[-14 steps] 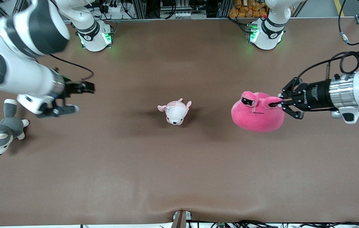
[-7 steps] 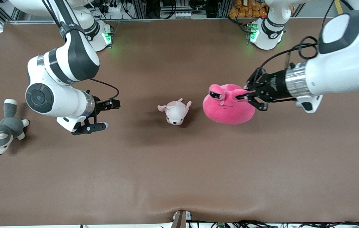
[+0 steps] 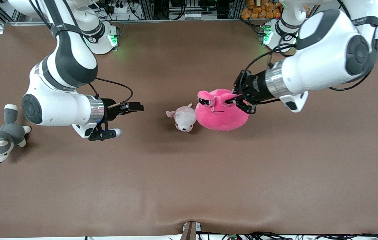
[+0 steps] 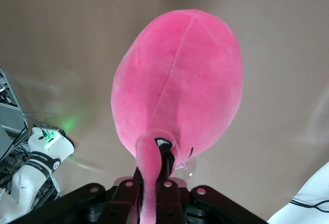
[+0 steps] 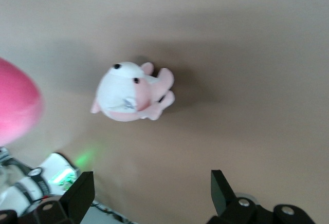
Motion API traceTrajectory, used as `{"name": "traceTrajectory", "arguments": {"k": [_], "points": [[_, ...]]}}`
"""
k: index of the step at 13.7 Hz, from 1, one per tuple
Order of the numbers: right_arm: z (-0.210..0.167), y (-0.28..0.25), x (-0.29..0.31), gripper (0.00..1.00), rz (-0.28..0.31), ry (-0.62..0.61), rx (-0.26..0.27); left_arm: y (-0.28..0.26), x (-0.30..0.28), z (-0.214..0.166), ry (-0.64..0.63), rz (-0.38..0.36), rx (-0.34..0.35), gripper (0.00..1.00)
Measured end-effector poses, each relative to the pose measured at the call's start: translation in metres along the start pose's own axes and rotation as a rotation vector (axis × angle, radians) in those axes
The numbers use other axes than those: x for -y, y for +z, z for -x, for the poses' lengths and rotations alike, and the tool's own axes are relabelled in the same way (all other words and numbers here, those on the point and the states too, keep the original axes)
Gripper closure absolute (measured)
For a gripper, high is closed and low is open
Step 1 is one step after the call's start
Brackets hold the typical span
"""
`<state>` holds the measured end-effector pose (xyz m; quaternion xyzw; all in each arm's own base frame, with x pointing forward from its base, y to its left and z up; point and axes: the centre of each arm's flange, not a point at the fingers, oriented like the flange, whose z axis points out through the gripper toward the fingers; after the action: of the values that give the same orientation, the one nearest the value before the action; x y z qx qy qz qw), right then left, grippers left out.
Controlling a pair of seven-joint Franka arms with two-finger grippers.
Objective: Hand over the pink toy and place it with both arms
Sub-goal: 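Carry the pink plush toward the middle while the right gripper approaches, then grasp the pink plush with the right gripper beside the left gripper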
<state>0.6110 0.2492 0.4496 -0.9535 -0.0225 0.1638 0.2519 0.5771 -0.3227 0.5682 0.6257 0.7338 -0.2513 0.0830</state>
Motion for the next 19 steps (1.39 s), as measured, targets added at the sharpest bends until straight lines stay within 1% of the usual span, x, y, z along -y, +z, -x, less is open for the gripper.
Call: {"name": "traceTrajectory", "arguments": {"k": [3,4,7,9,11,14,15,17,19], "points": [[-0.003,0.000,0.015,0.00,-0.083,0.066,-0.030,0.006,0.002,0.007,-0.010,0.009,0.000,0.89],[-0.002,0.003,0.025,0.00,-0.120,0.108,-0.032,0.008,0.001,0.007,-0.013,0.013,-0.003,0.89],[0.003,0.014,0.057,0.00,-0.233,0.244,-0.012,0.019,0.002,0.013,-0.016,0.007,-0.005,0.89],[0.006,0.020,0.079,0.00,-0.292,0.327,-0.019,0.028,0.006,0.025,-0.060,0.018,0.009,0.89],[0.011,0.032,0.102,0.00,-0.308,0.380,-0.033,0.032,0.009,0.036,-0.120,0.043,0.038,0.89],[0.018,0.043,0.120,0.00,-0.308,0.410,-0.025,0.039,0.009,0.047,-0.241,0.064,0.075,0.89],[0.018,0.043,0.120,0.00,-0.320,0.416,-0.019,0.042,0.008,0.049,-0.258,0.064,0.081,0.89],[0.018,0.042,0.123,0.00,-0.370,0.432,0.005,0.049,0.006,0.050,-0.273,0.060,0.085,0.89],[0.018,0.042,0.124,0.00,-0.388,0.437,0.016,0.056,0.003,0.051,-0.275,0.055,0.086,0.89]]}}
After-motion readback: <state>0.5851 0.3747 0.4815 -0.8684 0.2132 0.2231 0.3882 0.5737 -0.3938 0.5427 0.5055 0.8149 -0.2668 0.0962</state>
